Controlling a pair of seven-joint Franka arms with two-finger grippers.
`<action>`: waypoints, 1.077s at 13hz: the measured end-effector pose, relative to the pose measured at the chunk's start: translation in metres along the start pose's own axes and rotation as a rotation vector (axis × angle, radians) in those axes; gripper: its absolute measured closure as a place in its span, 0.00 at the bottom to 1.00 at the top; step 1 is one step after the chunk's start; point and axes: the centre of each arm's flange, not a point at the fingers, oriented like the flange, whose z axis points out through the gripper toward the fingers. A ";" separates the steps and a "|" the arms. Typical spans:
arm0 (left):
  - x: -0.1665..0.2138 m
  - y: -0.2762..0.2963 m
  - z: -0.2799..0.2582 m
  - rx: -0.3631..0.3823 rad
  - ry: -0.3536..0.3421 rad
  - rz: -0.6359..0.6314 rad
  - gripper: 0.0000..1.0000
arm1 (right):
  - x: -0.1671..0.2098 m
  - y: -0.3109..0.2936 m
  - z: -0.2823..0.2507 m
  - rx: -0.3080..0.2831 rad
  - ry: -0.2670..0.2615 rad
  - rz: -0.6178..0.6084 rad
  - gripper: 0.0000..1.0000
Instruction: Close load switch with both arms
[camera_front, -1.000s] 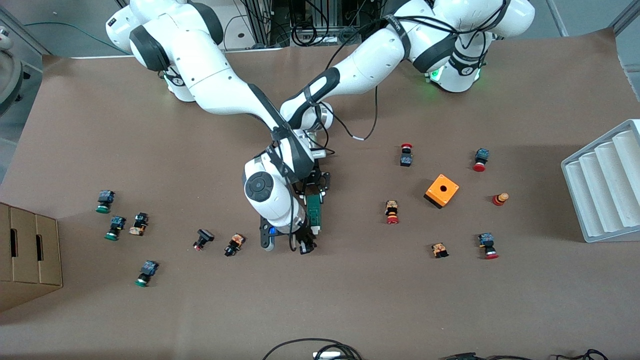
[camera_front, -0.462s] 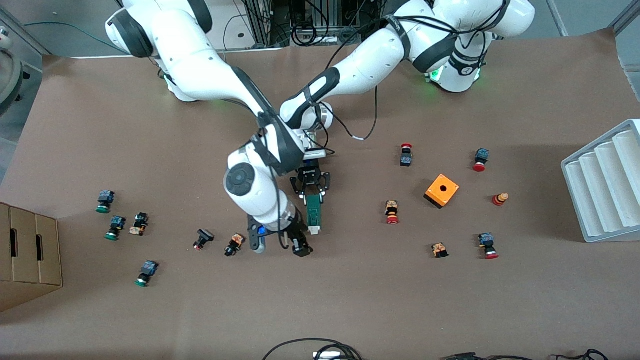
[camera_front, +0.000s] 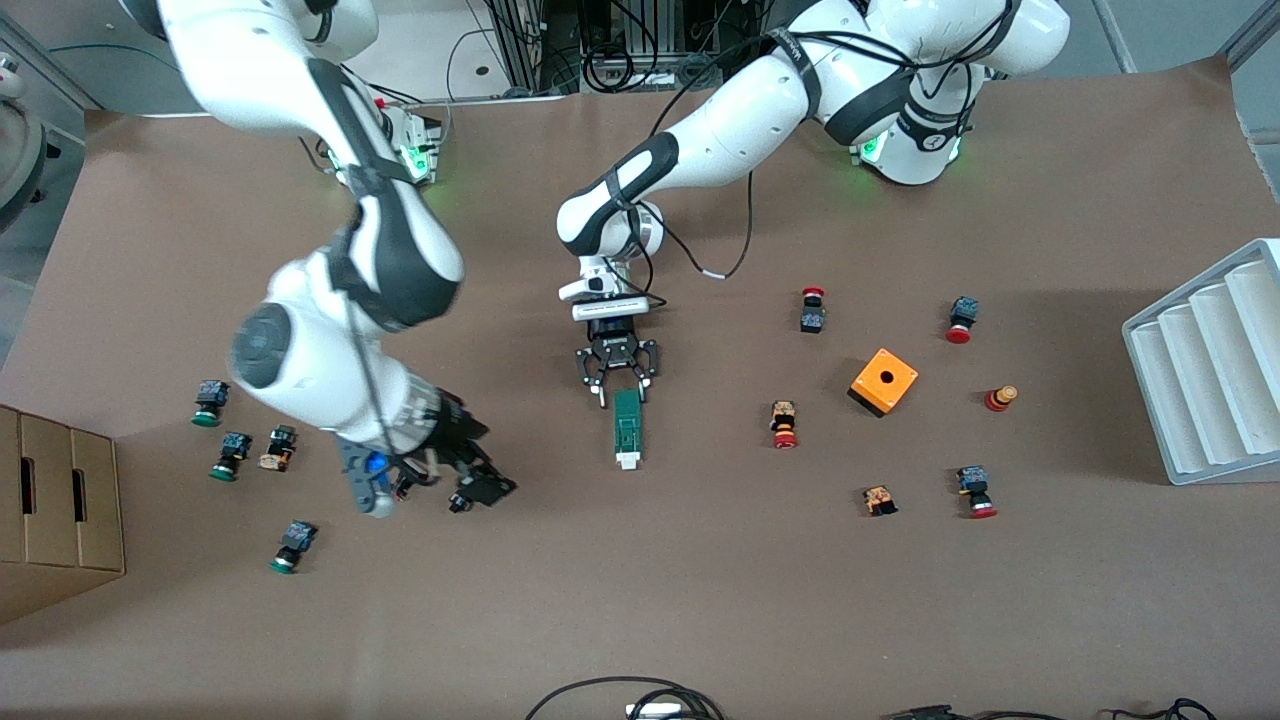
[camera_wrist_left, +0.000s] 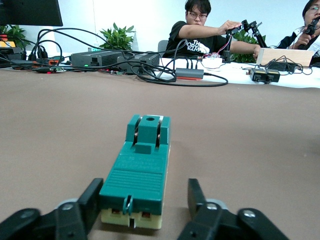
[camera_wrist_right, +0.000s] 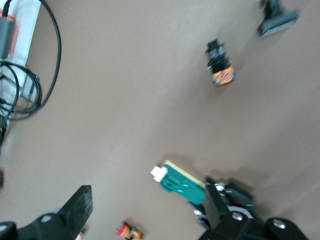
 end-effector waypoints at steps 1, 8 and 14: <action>0.001 0.002 -0.001 -0.001 0.000 -0.003 0.06 | 0.011 0.013 -0.025 -0.020 -0.017 -0.089 0.00; 0.002 -0.001 -0.002 0.047 -0.033 0.040 0.00 | 0.076 0.112 -0.166 -0.140 0.050 -0.600 0.00; 0.056 0.019 -0.034 0.155 -0.148 0.103 0.00 | 0.094 0.161 -0.219 -0.218 0.094 -0.852 0.00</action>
